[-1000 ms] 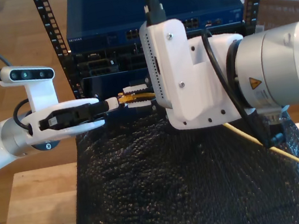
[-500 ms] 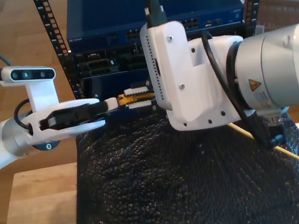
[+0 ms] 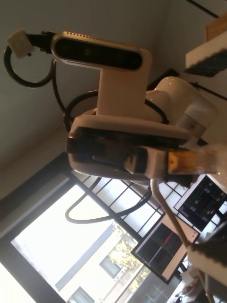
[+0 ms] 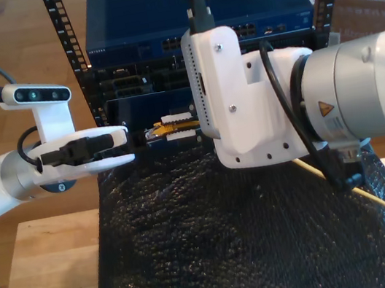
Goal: Grab the cable and plug it in
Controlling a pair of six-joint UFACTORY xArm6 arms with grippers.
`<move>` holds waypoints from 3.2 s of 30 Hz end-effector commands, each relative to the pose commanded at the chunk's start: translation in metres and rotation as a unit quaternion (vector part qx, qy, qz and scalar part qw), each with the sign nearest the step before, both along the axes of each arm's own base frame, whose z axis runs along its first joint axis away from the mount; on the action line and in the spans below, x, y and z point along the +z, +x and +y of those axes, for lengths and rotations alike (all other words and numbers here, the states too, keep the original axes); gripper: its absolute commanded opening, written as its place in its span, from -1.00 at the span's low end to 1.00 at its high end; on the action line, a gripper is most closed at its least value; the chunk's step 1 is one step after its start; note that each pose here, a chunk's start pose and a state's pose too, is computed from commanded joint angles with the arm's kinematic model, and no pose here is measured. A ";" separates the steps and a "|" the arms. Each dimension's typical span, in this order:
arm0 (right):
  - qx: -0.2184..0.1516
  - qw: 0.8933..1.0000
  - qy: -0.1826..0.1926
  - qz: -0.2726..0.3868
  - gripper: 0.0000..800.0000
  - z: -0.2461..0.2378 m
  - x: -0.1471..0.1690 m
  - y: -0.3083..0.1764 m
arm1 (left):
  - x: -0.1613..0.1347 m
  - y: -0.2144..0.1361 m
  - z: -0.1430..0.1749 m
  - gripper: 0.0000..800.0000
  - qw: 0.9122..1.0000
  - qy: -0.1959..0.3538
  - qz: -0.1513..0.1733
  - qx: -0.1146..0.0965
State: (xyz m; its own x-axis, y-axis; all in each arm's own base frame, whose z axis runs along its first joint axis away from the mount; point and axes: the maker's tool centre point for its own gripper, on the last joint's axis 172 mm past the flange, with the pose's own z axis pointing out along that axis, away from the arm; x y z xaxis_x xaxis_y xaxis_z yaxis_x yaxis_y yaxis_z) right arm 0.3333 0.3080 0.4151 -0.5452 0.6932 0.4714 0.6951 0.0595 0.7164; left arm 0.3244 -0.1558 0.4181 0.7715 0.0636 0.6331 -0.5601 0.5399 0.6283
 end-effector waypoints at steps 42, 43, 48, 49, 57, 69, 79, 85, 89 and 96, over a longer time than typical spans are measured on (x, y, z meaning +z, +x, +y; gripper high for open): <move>-0.261 0.916 -0.139 0.270 -1.00 -0.236 -0.128 0.047 | -0.077 0.011 0.043 1.00 0.904 0.381 -0.172 0.094; -0.266 0.916 -0.146 0.263 -1.00 -0.241 -0.127 0.050 | -0.079 0.011 0.048 1.00 0.896 0.395 -0.178 0.093; -0.289 0.910 -0.158 0.251 -1.00 -0.251 -0.120 0.060 | -0.092 -0.005 0.067 1.00 0.868 0.449 -0.201 0.065; -0.291 0.909 -0.163 0.249 -1.00 -0.254 -0.120 0.062 | -0.094 -0.008 0.070 1.00 0.863 0.458 -0.207 0.059; -0.323 0.896 -0.195 0.235 -1.00 -0.273 -0.126 0.080 | -0.114 -0.030 0.102 1.00 0.818 0.516 -0.255 0.013; -0.334 0.882 -0.244 0.226 -1.00 -0.263 -0.152 0.098 | -0.129 -0.040 0.163 1.00 0.792 0.529 -0.304 0.024; -0.332 0.870 -0.294 0.216 -1.00 -0.247 -0.176 0.100 | -0.160 -0.091 0.224 1.00 0.771 0.538 -0.340 -0.007; -0.330 0.868 -0.298 0.220 -1.00 -0.247 -0.181 0.100 | -0.182 -0.136 0.258 1.00 0.768 0.529 -0.360 -0.031; -0.326 0.870 -0.299 0.219 -1.00 -0.244 -0.181 0.099 | -0.195 -0.168 0.274 1.00 0.770 0.513 -0.378 -0.042; -0.326 0.870 -0.299 0.218 -1.00 -0.243 -0.181 0.099 | -0.230 -0.228 0.288 1.00 0.775 0.484 -0.405 -0.038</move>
